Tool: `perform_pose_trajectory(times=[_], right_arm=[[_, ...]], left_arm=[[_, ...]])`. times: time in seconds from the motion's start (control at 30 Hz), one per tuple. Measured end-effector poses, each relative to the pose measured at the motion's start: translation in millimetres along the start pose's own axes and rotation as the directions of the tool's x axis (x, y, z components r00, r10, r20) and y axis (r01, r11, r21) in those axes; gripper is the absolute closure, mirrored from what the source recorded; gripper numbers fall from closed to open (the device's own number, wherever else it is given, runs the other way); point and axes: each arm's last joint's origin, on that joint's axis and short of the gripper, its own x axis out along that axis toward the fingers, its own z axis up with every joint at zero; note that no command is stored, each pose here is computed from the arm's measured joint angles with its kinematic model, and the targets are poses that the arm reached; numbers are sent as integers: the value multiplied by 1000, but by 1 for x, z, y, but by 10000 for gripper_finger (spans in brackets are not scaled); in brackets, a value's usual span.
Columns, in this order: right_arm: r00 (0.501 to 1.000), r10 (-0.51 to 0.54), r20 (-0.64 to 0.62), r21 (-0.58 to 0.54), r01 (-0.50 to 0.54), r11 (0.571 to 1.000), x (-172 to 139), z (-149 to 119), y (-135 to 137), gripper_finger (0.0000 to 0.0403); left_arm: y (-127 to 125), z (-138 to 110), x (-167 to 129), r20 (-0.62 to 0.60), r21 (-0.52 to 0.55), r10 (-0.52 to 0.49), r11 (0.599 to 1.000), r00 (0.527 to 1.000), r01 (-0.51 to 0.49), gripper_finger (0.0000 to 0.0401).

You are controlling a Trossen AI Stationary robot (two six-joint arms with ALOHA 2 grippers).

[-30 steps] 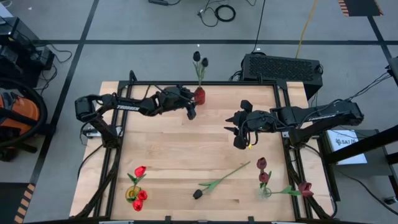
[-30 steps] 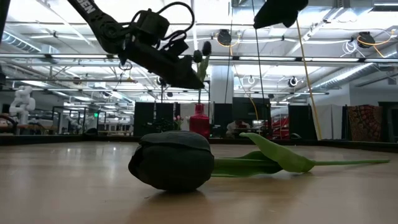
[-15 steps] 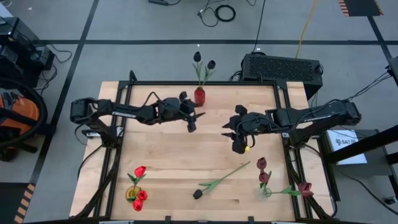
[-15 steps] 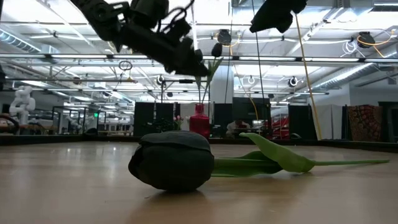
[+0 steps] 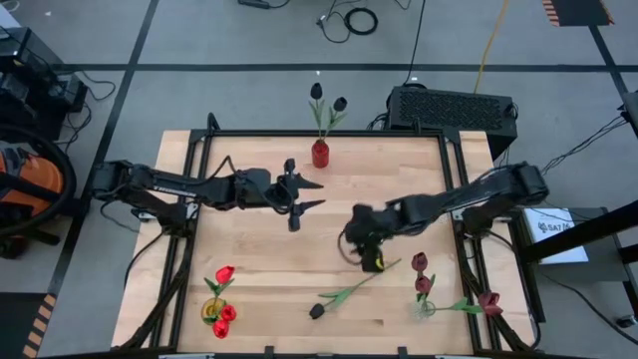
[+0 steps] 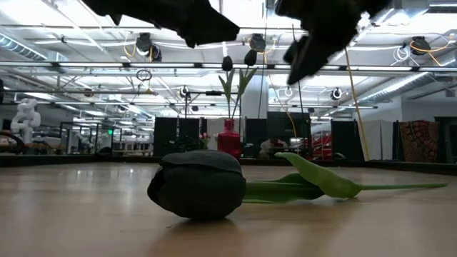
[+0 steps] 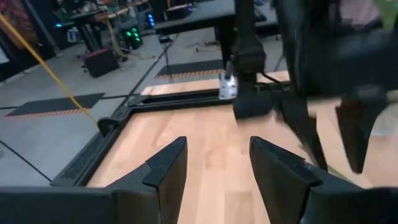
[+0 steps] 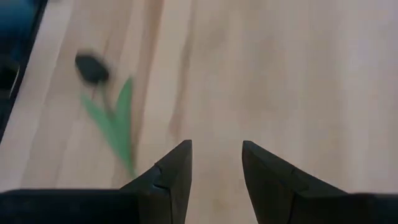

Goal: Sort flowers into vase by color
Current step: Put the black flower into the red vase

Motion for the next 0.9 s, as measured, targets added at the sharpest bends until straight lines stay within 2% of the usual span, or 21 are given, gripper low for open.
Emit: perform_pose_trajectory(times=[0.2,0.33,0.4,0.6,0.73,0.9], right_arm=[[980,93,-176,43,-86,995,51,-17,12,259],[963,125,-237,89,-106,990,65,-26,26,237],[958,136,-251,62,-124,990,67,-30,37,223],[963,97,-251,-116,-129,985,66,-39,66,187],[975,31,-222,-168,-69,983,66,-42,76,179],[976,30,-215,-188,-72,980,72,-44,82,179]], left_arm=[[-5,0,-9,-68,35,-32,999,997,35,220],[-6,-2,-10,-88,38,-37,998,995,40,220],[-6,-2,-10,-86,38,-36,998,996,40,220],[-5,-1,-10,-82,38,-33,999,996,36,220],[-5,-1,-10,-75,36,-32,999,997,35,220],[-5,-1,-10,-75,35,-32,999,997,35,220]])
